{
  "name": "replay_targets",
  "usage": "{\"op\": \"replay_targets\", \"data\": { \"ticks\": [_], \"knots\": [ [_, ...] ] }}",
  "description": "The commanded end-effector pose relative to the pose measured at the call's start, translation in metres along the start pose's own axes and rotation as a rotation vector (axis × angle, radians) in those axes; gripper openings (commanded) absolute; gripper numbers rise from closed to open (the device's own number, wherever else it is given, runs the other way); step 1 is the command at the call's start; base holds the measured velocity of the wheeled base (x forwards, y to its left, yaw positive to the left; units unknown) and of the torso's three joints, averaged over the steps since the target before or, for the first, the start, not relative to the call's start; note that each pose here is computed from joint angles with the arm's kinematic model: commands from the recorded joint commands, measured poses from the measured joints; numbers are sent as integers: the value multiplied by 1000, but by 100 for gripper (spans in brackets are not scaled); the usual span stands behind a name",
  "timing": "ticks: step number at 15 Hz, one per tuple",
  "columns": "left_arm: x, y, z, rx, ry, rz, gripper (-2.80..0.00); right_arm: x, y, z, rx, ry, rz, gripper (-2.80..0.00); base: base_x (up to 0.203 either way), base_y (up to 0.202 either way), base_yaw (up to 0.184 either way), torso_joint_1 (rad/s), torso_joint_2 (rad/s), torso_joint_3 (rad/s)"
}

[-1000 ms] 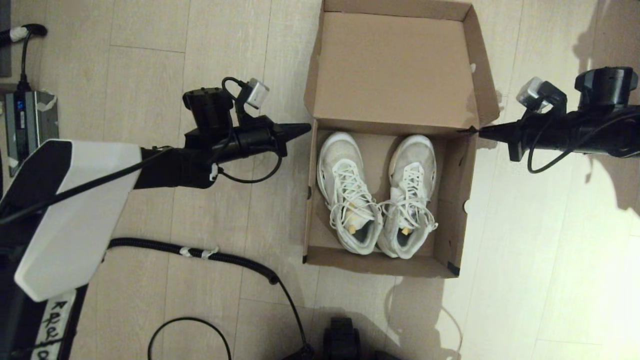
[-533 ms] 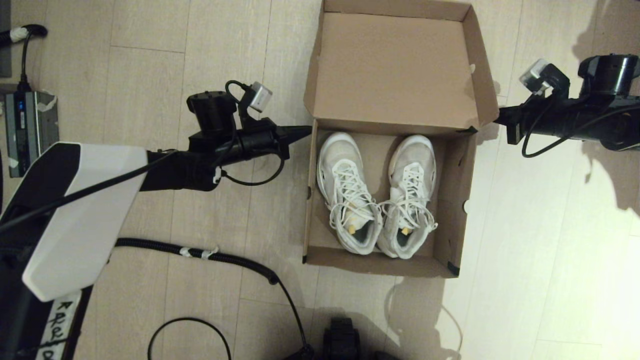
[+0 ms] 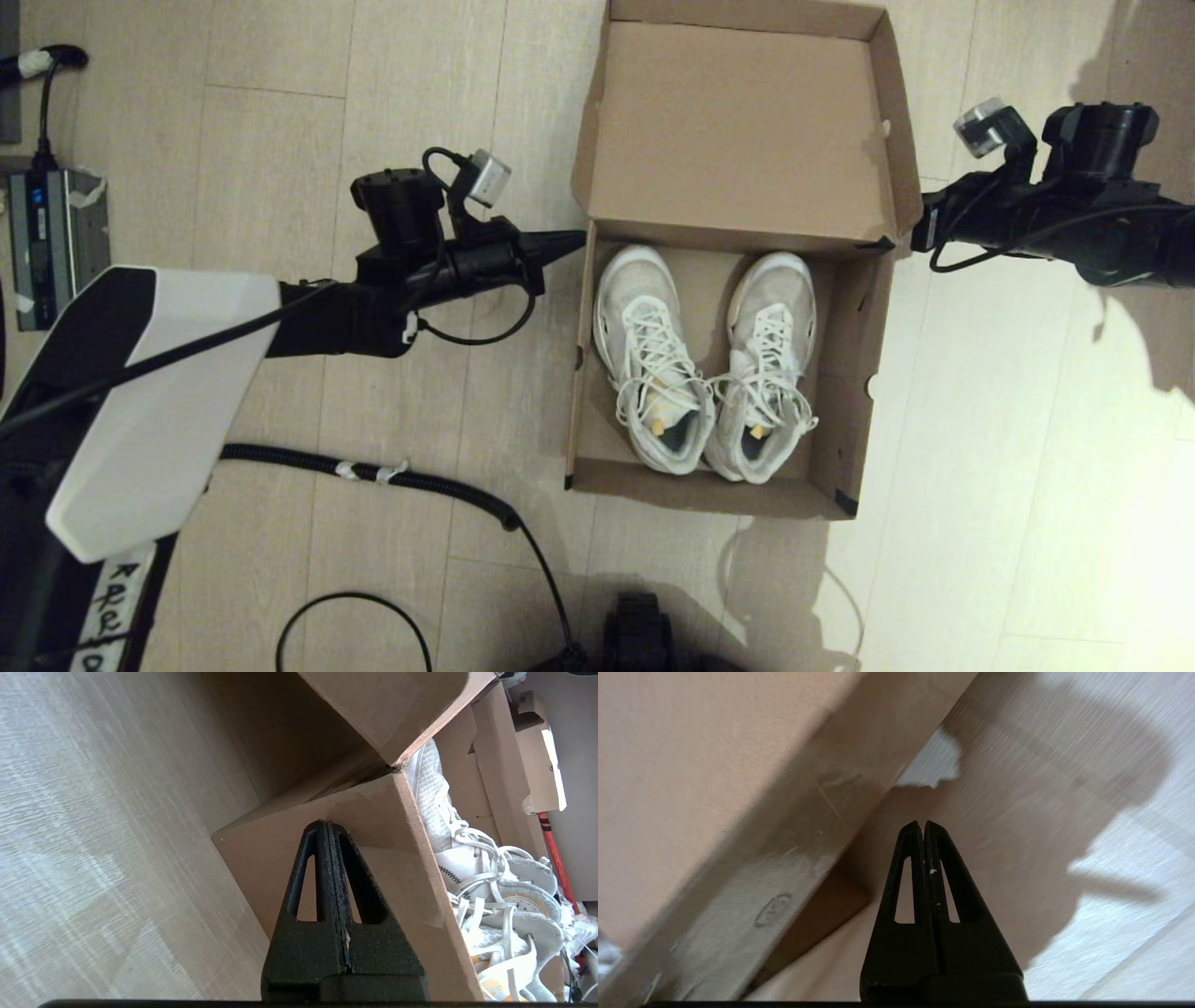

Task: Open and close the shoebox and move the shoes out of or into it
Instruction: Close the shoe box

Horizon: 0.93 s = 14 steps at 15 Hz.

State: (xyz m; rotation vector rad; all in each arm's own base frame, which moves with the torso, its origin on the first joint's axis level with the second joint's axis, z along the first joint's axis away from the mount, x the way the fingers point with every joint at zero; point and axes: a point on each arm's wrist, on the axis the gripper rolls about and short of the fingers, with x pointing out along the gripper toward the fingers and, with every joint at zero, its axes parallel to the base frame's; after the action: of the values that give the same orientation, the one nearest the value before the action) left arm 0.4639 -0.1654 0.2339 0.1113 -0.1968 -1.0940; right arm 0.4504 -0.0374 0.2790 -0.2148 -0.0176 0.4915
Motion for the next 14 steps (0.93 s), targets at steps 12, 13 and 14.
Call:
{"op": "replay_targets", "data": {
  "ticks": [12,13,14],
  "knots": [
    [18,-15,-18,-166,29,-39,-280,5,8,-56,396,174,-123,-280,0,0,0,0,0,0],
    [18,-15,-22,-181,38,-37,-280,4,11,-64,411,201,-125,-280,0,0,0,0,0,0],
    [17,-16,-26,-192,47,-37,-280,3,12,-67,414,203,-128,-280,0,0,0,0,0,0]
  ]
}}
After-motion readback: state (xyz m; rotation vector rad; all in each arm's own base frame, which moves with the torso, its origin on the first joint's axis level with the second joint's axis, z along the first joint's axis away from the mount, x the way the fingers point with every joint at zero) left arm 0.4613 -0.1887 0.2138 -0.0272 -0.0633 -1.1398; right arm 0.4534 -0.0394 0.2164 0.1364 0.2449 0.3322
